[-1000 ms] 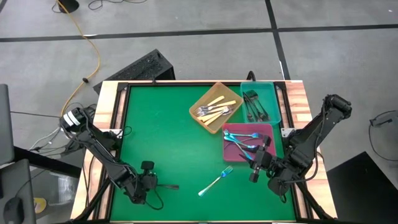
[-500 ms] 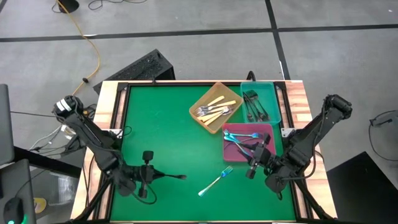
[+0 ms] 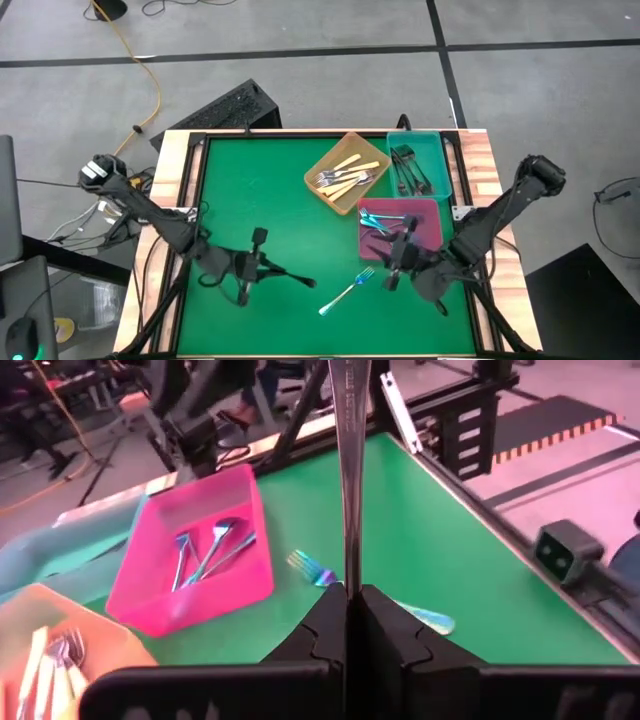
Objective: Sort silverware by color (type)
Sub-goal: Put the black fork into the blue bin
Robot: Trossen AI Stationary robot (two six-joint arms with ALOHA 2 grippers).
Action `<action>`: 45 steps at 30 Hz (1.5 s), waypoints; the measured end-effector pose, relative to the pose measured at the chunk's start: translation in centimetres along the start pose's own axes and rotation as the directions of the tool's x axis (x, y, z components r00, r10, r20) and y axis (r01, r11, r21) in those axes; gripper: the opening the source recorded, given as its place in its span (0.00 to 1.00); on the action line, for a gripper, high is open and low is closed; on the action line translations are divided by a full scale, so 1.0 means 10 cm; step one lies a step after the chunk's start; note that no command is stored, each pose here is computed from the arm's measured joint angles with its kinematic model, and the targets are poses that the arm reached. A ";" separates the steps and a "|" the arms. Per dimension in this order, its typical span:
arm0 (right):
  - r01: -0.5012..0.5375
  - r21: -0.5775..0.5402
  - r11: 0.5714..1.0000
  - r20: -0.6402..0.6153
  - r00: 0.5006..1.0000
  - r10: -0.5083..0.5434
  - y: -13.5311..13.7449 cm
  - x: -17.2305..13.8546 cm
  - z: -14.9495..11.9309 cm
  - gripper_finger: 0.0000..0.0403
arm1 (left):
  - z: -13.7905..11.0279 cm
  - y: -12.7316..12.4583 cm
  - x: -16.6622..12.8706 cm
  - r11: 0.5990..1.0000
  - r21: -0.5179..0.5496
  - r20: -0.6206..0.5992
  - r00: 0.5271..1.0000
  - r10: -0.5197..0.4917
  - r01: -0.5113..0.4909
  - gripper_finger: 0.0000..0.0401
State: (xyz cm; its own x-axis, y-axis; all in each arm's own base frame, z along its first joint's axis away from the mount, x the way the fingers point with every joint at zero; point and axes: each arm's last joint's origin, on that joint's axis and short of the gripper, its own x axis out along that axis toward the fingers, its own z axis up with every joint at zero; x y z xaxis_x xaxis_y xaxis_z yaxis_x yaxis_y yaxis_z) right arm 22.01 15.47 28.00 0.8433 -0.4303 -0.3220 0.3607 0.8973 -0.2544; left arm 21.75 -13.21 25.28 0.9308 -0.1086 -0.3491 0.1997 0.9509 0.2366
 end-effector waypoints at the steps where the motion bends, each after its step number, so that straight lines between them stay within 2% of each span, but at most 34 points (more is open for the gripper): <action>1: -0.015 -0.027 1.000 -0.007 1.000 0.015 0.02 0.05 0.00 0.34 | -0.01 0.06 0.03 1.000 0.004 -0.004 1.000 -0.004 0.004 0.00; 5: -0.033 -0.112 0.993 -0.017 0.999 0.032 0.12 0.33 0.00 0.34 | -0.01 0.28 0.12 1.000 0.009 0.004 1.000 0.007 -0.007 0.00; 8: -0.105 -0.138 0.985 -0.028 0.994 0.102 0.14 0.58 0.01 0.34 | 0.01 0.38 0.15 0.999 0.027 0.038 0.999 -0.024 0.023 0.00; 11: -0.222 -0.128 0.967 0.021 0.974 0.226 0.11 0.86 0.02 0.34 | 0.01 0.44 0.17 0.998 0.048 0.047 0.998 -0.037 0.035 0.00; 13: -0.263 -0.106 0.959 0.071 0.960 0.272 0.04 1.03 -0.03 0.34 | -0.01 0.47 0.17 0.998 0.051 0.034 0.999 -0.030 0.028 0.00; 17: -0.240 -0.003 0.971 0.150 0.960 0.238 -0.16 1.32 -0.19 0.34 | -0.01 0.48 0.18 0.998 0.056 0.032 0.999 -0.029 0.027 0.00; 19: -0.266 0.029 0.963 0.204 0.945 0.255 -0.24 1.42 -0.24 0.34 | 0.00 0.48 0.18 0.997 0.072 0.043 0.998 -0.039 0.036 0.00; 23: -0.380 0.034 0.924 0.280 0.891 0.356 -0.29 1.55 -0.32 0.34 | -0.01 0.52 0.19 0.997 0.079 0.136 0.991 -0.014 0.003 0.00; 28: -0.389 0.028 0.921 0.296 0.883 0.364 -0.27 1.60 -0.35 0.34 | -0.26 0.65 0.21 0.999 0.012 0.231 0.973 0.028 -0.031 0.00; 34: -0.377 0.021 0.926 0.361 0.866 0.345 -0.29 1.61 -0.29 0.34 | -0.48 0.72 0.10 0.999 -0.049 0.437 0.899 0.028 -0.008 0.00; 40: -0.345 0.056 0.937 0.435 0.853 0.288 -0.42 1.66 -0.19 0.34 | -0.55 0.73 0.07 0.995 -0.077 0.457 0.885 0.086 -0.057 0.00; 45: -0.347 0.034 0.937 0.465 0.836 0.293 -0.48 1.70 -0.07 0.34 | -0.56 0.75 0.10 0.994 -0.063 0.461 0.881 0.106 -0.086 0.00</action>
State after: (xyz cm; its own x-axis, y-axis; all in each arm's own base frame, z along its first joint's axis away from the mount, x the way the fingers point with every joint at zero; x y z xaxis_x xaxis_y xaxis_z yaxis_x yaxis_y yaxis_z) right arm 34.34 3.81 23.05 0.9955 -0.0513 0.0801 0.0589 0.9936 -0.0962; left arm 22.45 -4.51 21.61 0.9823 -0.1290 0.1356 0.0991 0.9730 0.2082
